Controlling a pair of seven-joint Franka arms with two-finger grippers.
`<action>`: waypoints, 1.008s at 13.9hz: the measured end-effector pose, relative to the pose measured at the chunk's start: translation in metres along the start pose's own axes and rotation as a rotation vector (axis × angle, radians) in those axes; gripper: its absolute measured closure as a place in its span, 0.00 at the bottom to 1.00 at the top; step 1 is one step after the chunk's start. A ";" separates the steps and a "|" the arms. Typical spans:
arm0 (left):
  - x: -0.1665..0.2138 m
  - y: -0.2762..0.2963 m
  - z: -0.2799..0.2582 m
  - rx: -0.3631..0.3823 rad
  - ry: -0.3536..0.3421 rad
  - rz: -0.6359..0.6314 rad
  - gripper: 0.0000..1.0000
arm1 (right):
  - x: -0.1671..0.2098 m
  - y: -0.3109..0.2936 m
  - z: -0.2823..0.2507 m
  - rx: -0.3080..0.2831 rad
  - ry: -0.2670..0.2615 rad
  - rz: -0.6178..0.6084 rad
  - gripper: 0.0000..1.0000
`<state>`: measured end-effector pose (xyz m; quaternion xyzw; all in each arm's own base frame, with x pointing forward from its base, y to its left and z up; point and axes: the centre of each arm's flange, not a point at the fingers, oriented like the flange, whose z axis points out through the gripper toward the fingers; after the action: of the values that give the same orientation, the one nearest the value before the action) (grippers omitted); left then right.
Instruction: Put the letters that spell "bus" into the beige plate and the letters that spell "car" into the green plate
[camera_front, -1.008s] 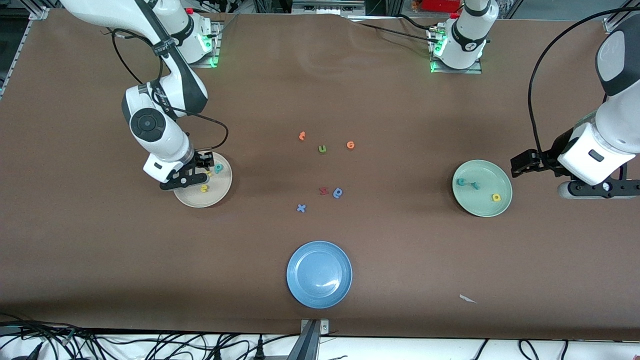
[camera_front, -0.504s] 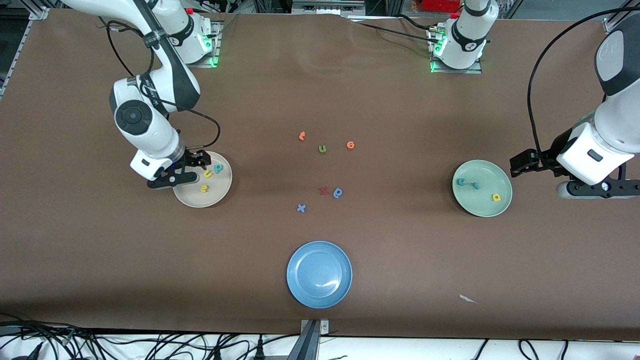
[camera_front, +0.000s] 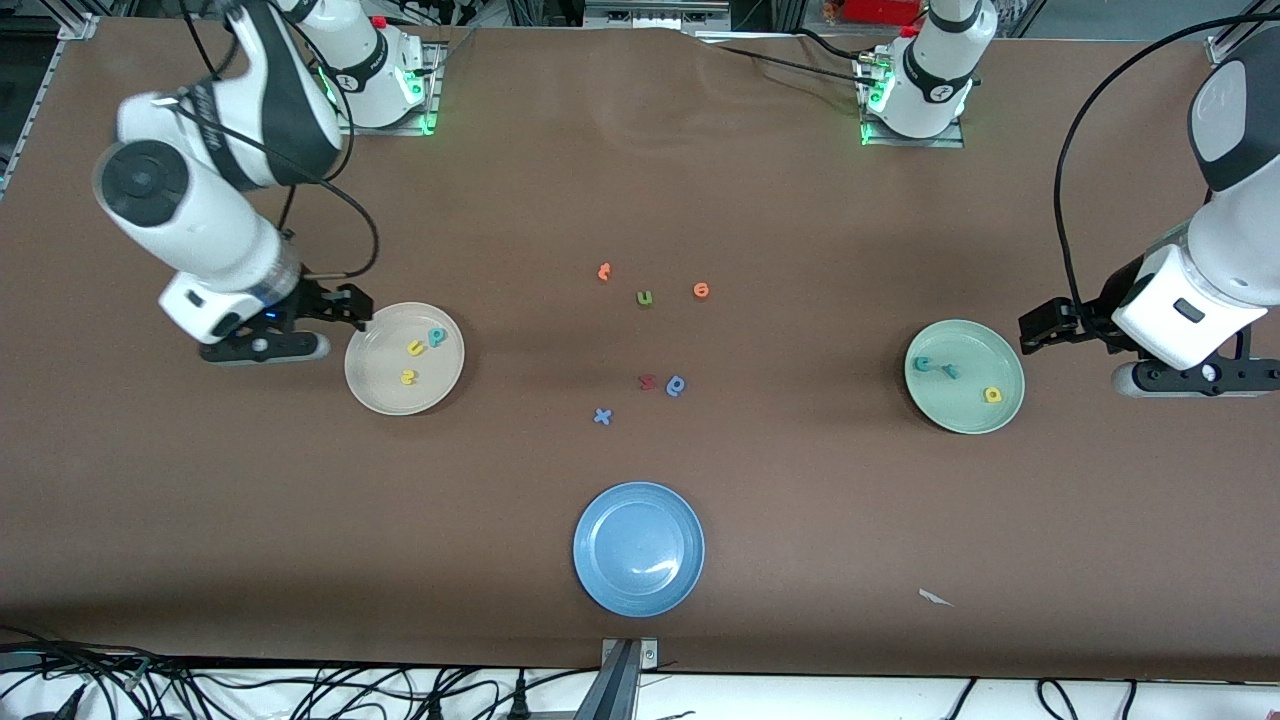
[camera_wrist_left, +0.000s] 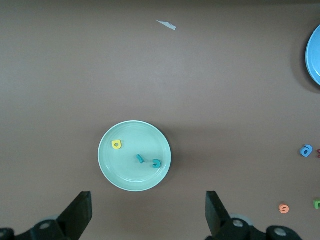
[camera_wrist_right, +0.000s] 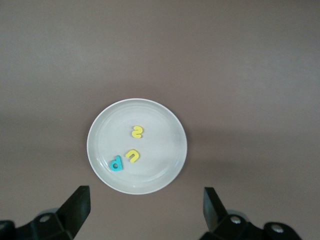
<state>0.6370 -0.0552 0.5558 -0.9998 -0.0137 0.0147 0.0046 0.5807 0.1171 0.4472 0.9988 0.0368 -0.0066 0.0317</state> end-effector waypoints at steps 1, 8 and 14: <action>0.000 0.000 0.000 0.000 0.000 0.000 0.00 | 0.001 0.010 -0.019 0.008 -0.005 0.019 0.00; 0.000 0.000 0.000 0.000 0.000 0.000 0.00 | -0.004 0.079 -0.108 0.040 -0.031 0.023 0.00; 0.000 0.000 0.000 0.000 0.000 0.000 0.00 | -0.009 0.082 -0.133 0.048 -0.045 0.026 0.00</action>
<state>0.6370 -0.0553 0.5560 -0.9998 -0.0137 0.0146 0.0045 0.5793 0.0432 0.5848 0.9993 0.0230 -0.0295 0.0089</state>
